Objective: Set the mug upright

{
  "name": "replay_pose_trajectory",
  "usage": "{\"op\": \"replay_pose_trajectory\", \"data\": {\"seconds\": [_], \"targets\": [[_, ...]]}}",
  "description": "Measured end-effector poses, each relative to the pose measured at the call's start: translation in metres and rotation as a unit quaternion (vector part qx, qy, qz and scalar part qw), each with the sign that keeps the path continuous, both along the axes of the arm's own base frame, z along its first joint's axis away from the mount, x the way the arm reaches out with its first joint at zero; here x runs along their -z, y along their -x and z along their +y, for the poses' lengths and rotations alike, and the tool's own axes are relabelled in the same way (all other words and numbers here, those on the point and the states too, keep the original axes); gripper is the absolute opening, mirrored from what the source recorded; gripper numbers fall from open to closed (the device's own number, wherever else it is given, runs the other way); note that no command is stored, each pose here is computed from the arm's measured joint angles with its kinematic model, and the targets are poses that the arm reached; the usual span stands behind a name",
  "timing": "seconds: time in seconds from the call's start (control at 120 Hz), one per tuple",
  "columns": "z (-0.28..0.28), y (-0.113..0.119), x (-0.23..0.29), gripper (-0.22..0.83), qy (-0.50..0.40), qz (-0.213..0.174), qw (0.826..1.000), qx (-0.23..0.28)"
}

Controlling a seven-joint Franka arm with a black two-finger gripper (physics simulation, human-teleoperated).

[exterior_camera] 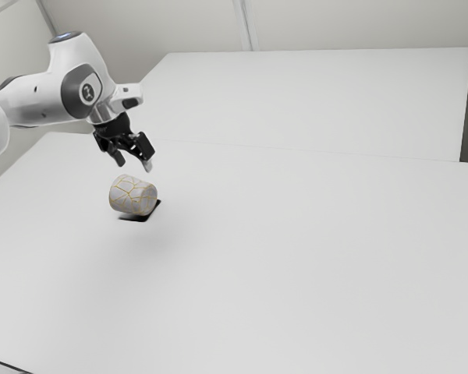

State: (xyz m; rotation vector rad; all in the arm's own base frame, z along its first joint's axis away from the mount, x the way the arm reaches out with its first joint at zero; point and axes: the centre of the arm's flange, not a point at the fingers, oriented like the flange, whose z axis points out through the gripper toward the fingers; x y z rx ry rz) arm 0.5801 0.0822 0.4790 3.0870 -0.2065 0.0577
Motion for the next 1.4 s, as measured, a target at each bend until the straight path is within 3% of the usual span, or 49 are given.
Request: {"op": "replay_pose_trajectory", "data": {"seconds": [0.133, 0.333, 0.442, 0.742, 1.025, 1.267, 1.4], "targets": [[0.013, 0.0, 0.006, 0.61, 0.002, 0.001, 1.0, -0.008], [0.084, -0.002, 0.025, 0.62, 0.041, -0.005, 0.998, -0.053], [0.118, -0.016, 0.048, 0.62, 0.074, 0.007, 0.995, -0.065], [0.191, -0.038, 0.087, 0.61, 0.168, 0.023, 0.985, -0.047], [0.24, -0.039, 0.138, 0.61, 0.287, 0.028, 0.957, -0.022], [0.228, -0.042, 0.182, 0.61, 0.393, 0.016, 0.919, 0.002], [0.223, -0.044, 0.184, 0.6, 0.419, 0.001, 0.908, 0.012]]}}
